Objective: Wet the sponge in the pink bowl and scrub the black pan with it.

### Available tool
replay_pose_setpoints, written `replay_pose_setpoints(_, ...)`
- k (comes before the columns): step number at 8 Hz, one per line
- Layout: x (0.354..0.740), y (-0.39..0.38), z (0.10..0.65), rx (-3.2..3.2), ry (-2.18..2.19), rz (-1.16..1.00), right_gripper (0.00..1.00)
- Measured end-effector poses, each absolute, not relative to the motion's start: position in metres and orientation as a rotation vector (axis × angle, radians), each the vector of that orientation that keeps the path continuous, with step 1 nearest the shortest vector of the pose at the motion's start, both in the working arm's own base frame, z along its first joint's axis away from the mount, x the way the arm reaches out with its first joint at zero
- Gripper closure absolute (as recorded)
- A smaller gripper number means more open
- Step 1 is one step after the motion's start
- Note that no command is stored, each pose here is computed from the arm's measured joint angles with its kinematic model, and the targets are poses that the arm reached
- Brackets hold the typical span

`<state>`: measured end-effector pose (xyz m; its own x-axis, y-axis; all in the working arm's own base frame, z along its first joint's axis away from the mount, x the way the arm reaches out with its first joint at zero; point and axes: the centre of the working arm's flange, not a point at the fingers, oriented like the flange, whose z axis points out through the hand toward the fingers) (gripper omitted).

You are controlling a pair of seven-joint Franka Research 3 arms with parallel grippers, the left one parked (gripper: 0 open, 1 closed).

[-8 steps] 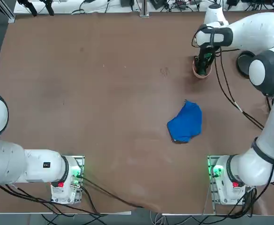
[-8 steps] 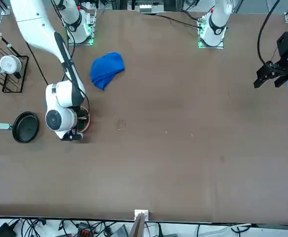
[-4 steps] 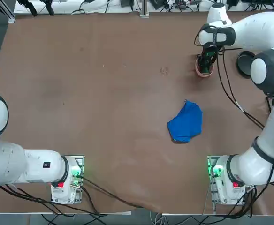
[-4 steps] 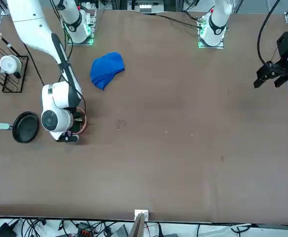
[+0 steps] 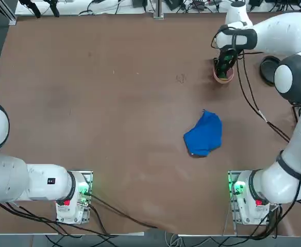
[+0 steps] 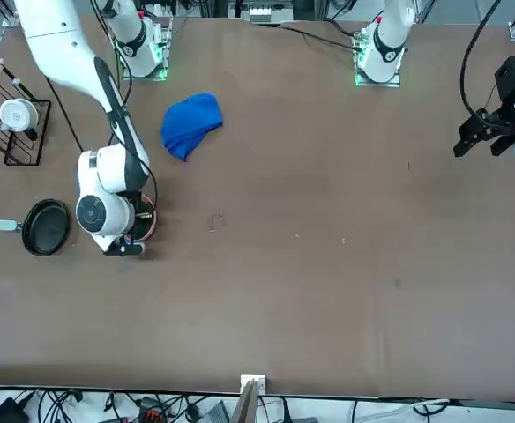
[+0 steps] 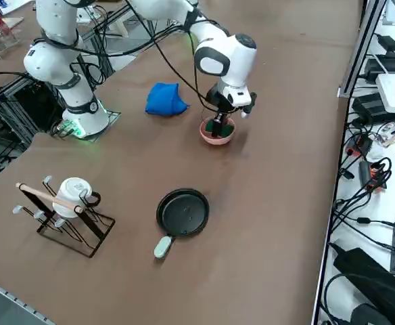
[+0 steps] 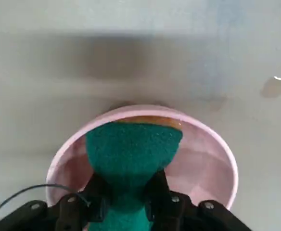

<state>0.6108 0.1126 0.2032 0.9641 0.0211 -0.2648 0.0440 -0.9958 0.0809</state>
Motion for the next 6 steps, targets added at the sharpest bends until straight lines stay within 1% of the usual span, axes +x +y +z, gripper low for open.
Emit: replay_pose_setpoints(6, 0.6051, 0.1092, 0.1946, 3.020, 0.044, -0.436, 0.62)
